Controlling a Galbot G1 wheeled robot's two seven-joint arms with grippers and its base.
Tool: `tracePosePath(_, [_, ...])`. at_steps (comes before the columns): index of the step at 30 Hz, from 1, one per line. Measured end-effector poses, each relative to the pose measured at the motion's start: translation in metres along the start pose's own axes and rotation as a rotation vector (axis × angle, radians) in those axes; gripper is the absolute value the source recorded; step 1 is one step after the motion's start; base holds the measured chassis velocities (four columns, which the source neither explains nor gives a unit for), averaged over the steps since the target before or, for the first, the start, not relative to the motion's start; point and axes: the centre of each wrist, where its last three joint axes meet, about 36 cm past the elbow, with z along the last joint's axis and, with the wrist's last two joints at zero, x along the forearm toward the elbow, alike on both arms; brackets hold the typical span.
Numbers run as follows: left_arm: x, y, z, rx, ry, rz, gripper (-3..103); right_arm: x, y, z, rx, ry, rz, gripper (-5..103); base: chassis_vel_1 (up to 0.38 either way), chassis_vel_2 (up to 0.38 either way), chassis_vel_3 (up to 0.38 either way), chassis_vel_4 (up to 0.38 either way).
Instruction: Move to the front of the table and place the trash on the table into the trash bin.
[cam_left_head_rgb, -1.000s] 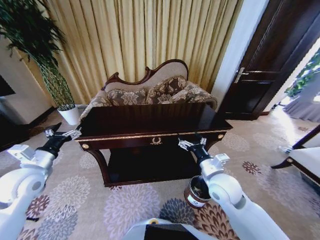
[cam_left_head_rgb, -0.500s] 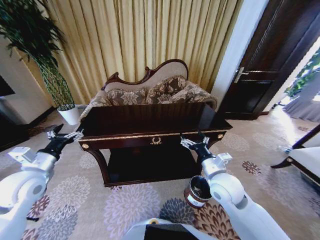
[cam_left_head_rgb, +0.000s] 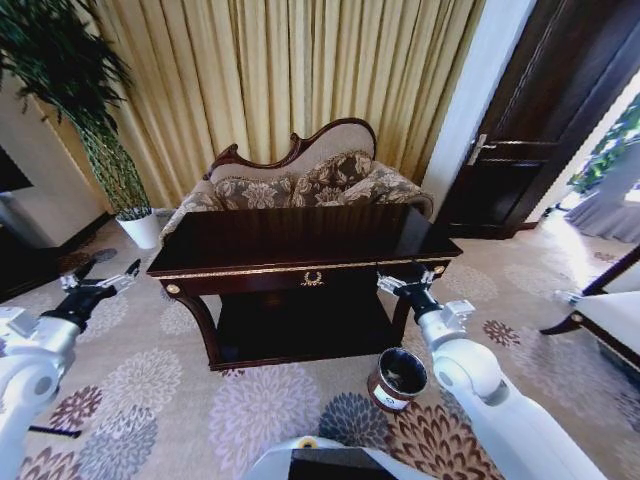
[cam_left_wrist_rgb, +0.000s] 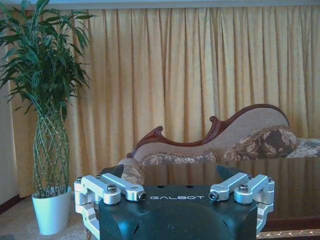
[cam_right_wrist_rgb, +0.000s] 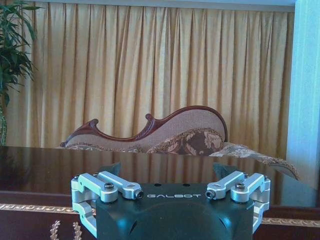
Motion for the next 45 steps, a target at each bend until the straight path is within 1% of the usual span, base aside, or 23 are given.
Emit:
tracePosePath(10, [0.000,0.003,-0.003,0.000,-0.005,0.005,100,0.005,0.001,-0.001,-0.004,-0.001,0.003,100,0.090,-0.081,-0.082,0.098])
tracePosePath(20, [0.000,0.000,-0.006,-0.001,-0.011,0.013,100,0.009,-0.001,-0.001,-0.005,-0.001,0.004,100,0.098,-0.094,-0.099,0.099])
tracePosePath(45, [0.008,-0.008,-0.006,0.009,-0.012,0.024,100,0.013,0.001,-0.004,-0.008,-0.008,-0.009,100,0.175,-0.183,-0.178,0.179])
